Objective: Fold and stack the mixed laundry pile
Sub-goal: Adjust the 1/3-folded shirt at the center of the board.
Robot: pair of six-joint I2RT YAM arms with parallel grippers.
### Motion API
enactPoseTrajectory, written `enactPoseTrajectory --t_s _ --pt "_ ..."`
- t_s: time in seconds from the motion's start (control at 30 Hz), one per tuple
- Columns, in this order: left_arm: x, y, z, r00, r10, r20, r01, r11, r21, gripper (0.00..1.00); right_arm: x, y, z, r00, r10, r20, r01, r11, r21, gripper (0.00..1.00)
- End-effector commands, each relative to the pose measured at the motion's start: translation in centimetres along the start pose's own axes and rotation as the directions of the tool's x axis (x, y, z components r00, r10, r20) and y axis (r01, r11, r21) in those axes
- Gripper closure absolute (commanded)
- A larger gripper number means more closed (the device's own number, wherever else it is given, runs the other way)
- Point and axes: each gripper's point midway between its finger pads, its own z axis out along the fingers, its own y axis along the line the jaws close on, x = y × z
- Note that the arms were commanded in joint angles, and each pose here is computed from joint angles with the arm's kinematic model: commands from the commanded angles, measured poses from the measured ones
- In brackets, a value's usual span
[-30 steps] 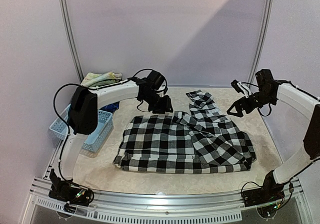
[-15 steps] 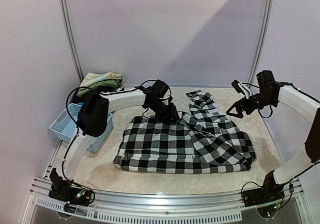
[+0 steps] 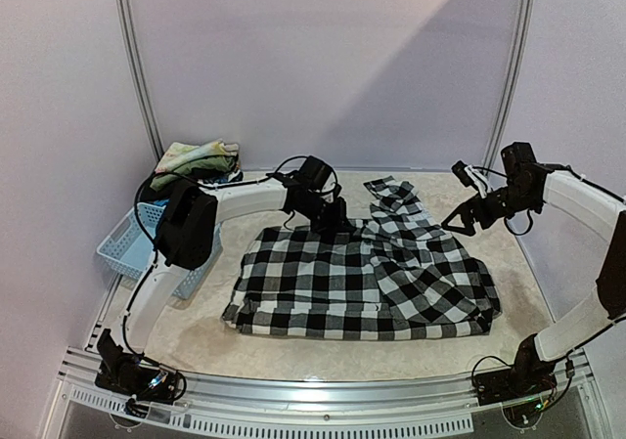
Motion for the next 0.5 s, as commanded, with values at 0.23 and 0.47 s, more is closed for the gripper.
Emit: enactPoseTrajectory --t_s 0.23,0.47 --pt "-3.3 -11.2 -9.8 0.97 0.156 0.187 -0.194 0.96 0.201 1.0 -0.2 -0.1 -0.7 0.999 -0.03 0.015 0.029 0.999 0.038 0.01" --pt "1.2 -17.6 -19.5 0.929 0.303 0.21 -0.35 0.904 0.244 1.0 -0.4 -1.1 -0.9 0.999 -0.033 0.026 0.03 0.995 0.099 0.01"
